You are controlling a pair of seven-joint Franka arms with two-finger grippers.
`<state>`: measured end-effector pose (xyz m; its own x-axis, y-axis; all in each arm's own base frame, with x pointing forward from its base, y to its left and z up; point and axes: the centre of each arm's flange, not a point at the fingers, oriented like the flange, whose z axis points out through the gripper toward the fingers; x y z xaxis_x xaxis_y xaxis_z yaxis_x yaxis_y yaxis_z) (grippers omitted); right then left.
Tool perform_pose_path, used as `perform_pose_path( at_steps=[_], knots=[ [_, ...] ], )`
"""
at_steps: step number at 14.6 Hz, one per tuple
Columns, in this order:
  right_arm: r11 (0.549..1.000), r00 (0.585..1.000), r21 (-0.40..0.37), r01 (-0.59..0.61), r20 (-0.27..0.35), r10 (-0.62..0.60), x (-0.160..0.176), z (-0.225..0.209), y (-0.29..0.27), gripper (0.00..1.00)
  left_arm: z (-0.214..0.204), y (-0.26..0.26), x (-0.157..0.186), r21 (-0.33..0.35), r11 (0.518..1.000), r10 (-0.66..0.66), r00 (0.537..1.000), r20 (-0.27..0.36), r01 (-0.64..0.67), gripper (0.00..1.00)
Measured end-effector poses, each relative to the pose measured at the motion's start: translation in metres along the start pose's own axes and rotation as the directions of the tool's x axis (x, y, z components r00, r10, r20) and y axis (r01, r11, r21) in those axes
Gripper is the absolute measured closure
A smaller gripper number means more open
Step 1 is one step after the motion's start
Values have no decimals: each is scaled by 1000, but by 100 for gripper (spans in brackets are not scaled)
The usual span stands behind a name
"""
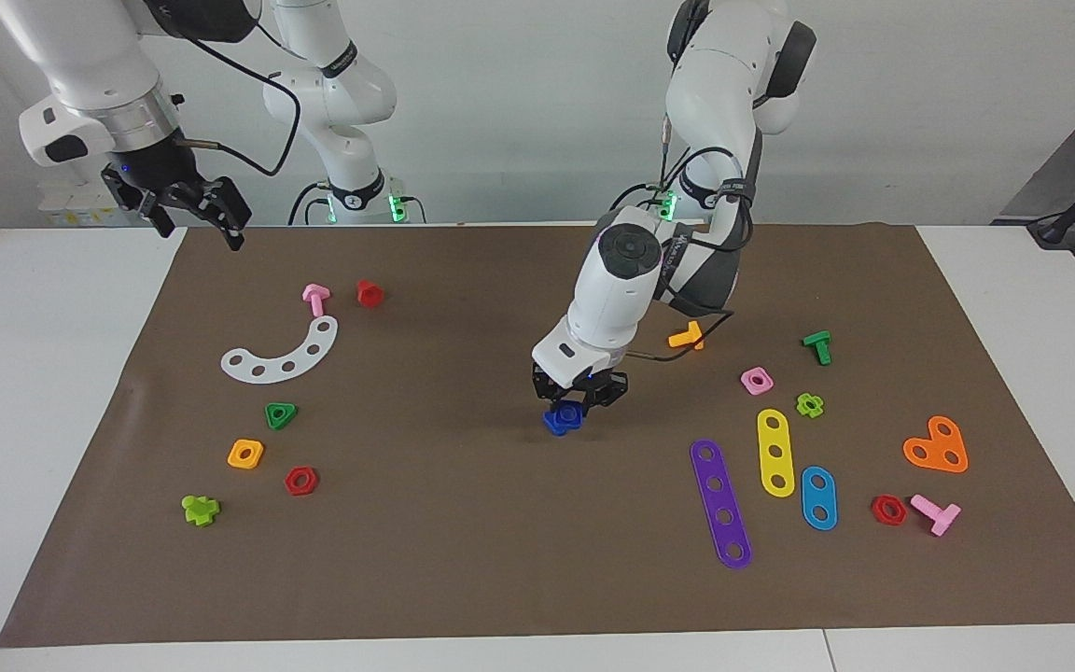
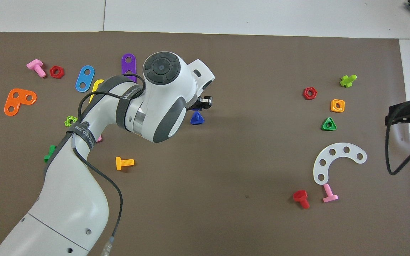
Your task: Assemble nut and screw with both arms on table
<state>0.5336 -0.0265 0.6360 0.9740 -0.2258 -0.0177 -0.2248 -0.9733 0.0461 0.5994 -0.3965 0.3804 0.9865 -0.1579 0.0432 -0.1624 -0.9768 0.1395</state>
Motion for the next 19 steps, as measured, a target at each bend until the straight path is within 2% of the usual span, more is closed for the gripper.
perform_pose_path(
  at_steps=[19],
  knots=[
    [1000, 1000, -1, 5, 8, -5, 0, 10, -3, 0, 32, 6, -18, 26, 999, 17, 998, 59, -19, 54]
  ],
)
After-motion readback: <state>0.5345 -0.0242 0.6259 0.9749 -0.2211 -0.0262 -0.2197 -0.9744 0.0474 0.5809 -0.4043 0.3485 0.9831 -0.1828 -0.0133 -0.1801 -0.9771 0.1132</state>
